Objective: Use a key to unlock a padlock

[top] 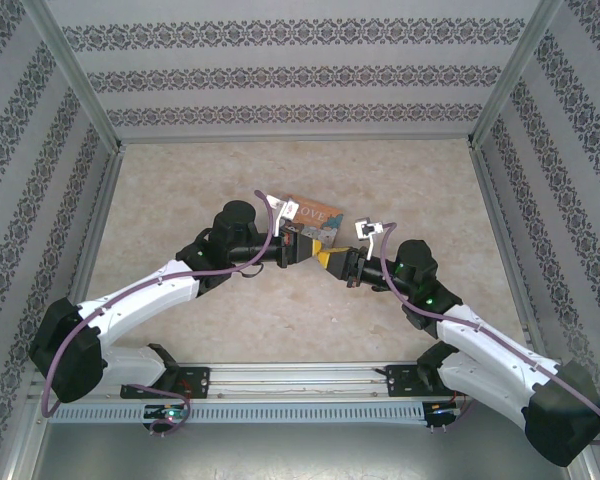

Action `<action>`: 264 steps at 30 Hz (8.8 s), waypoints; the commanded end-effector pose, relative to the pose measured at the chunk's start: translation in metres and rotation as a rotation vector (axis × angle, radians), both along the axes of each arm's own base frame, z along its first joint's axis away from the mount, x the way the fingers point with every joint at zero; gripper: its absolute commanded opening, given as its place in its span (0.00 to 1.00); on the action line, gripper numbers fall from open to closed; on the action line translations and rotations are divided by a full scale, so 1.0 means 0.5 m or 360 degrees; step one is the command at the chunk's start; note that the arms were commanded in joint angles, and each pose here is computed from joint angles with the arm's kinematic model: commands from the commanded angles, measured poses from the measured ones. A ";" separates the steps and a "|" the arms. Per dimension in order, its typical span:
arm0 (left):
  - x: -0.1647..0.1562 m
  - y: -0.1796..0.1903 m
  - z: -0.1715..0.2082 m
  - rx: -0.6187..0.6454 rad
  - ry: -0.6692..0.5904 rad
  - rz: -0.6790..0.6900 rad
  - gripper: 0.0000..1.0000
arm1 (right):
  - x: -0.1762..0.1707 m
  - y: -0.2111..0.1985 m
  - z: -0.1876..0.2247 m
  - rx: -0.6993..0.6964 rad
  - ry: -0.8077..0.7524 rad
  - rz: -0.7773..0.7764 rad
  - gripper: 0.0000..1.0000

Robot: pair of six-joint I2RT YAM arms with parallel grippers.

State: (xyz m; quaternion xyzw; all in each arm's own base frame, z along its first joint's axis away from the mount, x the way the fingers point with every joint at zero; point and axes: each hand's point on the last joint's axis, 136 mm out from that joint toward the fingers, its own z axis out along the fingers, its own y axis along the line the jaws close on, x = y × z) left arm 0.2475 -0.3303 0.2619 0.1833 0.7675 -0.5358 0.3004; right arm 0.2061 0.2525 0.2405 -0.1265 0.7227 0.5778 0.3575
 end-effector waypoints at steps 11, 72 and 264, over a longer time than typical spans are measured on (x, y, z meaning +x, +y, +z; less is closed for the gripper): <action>0.008 0.031 0.020 0.0074 -0.0142 0.0112 0.31 | 0.009 0.000 -0.006 -0.0083 -0.0026 -0.0036 0.00; 0.156 0.174 -0.332 0.0561 -0.0021 0.0449 0.75 | 0.230 -0.015 -0.368 -0.0421 0.0711 -0.0273 0.00; 0.106 0.045 -0.275 0.0052 0.0675 0.0516 0.19 | 0.068 -0.007 -0.285 -0.1210 -0.0671 -0.0335 0.00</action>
